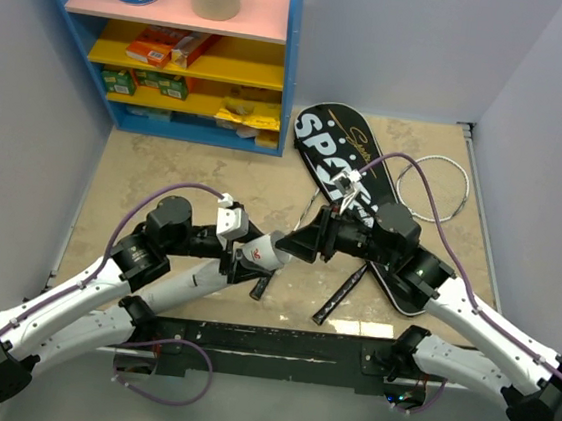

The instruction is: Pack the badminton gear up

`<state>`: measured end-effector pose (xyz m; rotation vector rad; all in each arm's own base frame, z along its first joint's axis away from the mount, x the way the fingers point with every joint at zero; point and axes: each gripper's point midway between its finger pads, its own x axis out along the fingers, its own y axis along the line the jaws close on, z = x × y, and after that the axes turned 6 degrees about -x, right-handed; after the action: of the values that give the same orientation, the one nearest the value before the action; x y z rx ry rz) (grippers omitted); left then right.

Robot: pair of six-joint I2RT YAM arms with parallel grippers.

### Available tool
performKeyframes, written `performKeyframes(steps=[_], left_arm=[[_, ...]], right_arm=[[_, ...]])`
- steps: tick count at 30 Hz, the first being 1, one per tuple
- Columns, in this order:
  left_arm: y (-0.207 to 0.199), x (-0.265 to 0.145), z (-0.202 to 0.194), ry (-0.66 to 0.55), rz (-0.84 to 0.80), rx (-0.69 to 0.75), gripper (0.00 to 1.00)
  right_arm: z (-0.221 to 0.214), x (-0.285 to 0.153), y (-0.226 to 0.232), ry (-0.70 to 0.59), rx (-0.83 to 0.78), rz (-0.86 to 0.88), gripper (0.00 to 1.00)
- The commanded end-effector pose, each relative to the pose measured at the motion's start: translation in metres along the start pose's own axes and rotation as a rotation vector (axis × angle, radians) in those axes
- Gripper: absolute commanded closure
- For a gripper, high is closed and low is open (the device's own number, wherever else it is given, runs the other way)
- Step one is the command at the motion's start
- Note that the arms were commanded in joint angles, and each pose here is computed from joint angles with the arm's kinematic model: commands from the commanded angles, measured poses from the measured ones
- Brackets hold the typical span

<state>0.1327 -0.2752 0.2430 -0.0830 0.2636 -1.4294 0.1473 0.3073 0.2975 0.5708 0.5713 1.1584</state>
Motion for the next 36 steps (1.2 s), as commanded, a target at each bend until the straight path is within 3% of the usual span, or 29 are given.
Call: performKeyframes(steps=[1, 4, 7, 10, 11, 18, 27, 36], left_arm=[[-0.014, -0.001, 0.036, -0.104, -0.055, 0.083, 0.92], [-0.014, -0.001, 0.036, -0.106, -0.055, 0.085, 0.92], [-0.014, -0.001, 0.036, -0.105, -0.054, 0.082, 0.92], [-0.013, -0.001, 0.036, -0.106, -0.051, 0.083, 0.92], [-0.014, -0.002, 0.037, -0.109, -0.051, 0.087, 0.92], [-0.009, -0.002, 0.037, -0.108, -0.027, 0.080, 0.92], [0.013, -0.005, 0.043, -0.134, 0.107, 0.063, 0.92], [0.037, -0.018, 0.052, -0.182, 0.239, 0.065, 0.92]], right_arm=[[0.008, -0.009, -0.001, -0.040, 0.009, -0.044, 0.41], [0.009, -0.012, 0.000, -0.047, 0.007, -0.046, 0.42], [0.006, -0.011, -0.003, -0.039, 0.012, -0.054, 0.49], [0.001, -0.007, -0.011, -0.016, 0.008, -0.078, 0.63], [0.002, -0.005, -0.012, -0.015, 0.001, -0.082, 0.72], [-0.012, 0.003, -0.020, 0.067, -0.020, -0.088, 0.98], [-0.061, 0.007, -0.013, 0.264, -0.095, -0.049, 1.00], [-0.081, 0.000, -0.011, 0.321, -0.115, -0.025, 1.00]])
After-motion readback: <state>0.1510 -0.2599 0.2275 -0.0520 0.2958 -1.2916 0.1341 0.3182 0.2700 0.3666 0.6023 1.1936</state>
